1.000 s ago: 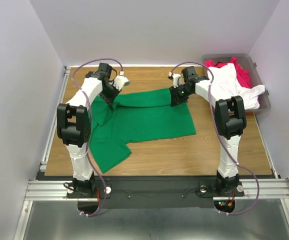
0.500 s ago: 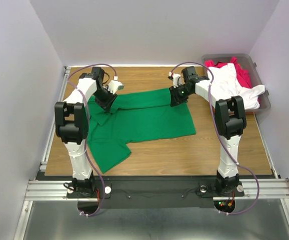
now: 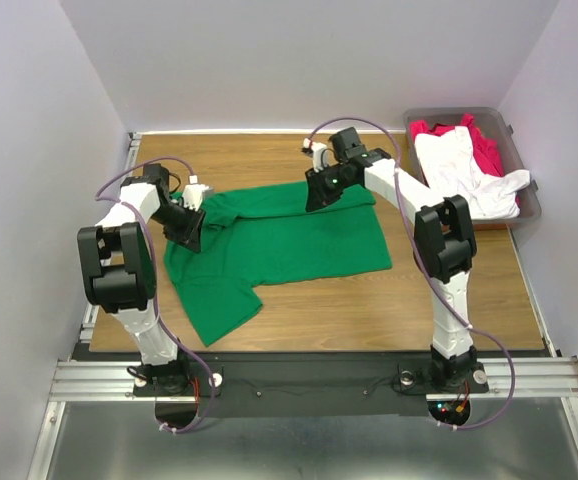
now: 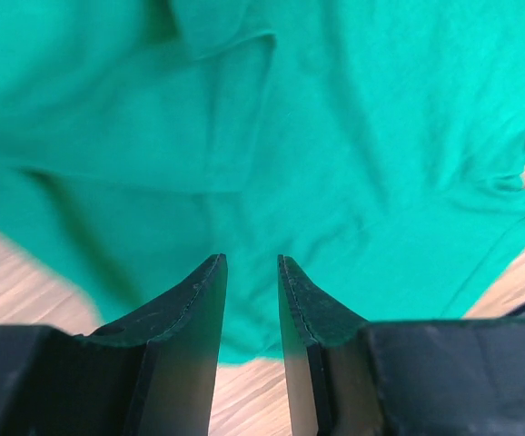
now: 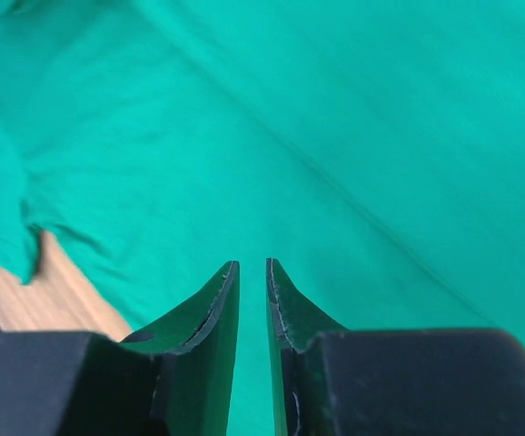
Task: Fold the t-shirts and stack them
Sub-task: Fold the tshirt
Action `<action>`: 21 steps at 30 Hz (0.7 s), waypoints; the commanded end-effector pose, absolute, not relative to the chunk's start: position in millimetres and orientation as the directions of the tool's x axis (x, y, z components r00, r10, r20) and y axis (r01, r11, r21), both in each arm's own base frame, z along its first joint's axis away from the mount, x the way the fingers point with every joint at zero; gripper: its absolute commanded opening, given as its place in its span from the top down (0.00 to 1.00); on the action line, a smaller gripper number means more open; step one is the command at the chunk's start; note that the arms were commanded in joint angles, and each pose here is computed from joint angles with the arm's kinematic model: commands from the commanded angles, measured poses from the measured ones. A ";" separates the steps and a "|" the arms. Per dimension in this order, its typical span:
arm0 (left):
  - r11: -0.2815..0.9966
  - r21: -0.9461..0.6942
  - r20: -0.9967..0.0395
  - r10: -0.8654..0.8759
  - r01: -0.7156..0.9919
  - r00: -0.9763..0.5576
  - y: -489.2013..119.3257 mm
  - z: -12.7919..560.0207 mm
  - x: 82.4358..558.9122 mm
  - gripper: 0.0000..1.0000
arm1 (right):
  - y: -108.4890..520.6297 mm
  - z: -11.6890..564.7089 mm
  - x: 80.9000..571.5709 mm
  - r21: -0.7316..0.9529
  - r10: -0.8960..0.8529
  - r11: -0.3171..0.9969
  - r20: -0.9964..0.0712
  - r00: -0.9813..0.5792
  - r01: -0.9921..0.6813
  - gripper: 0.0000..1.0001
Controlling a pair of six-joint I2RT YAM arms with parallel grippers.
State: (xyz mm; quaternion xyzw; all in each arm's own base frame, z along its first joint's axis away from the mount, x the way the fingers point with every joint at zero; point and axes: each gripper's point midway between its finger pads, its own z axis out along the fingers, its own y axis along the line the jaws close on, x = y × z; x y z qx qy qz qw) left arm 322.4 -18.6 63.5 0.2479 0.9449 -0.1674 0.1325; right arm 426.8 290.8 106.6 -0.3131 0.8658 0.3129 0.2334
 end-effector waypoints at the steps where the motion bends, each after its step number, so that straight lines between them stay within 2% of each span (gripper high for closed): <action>1: 0.821 -0.332 -0.393 0.327 0.464 -0.860 -36.3 69.6 333.9 0.59 | 321.9 107.2 420.1 0.442 -0.393 0.564 -0.600 -0.697 -0.698 0.77; 8: 0.835 -0.407 -0.340 0.239 0.371 -0.909 -41.6 48.4 339.6 0.56 | 348.4 101.5 413.5 0.473 -0.397 0.533 -0.592 -0.702 -0.701 0.78; 21: 0.875 -0.370 -0.264 0.223 0.312 -0.938 -30.0 39.8 331.5 0.55 | 346.3 78.5 413.4 0.469 -0.408 0.557 -0.563 -0.718 -0.685 0.78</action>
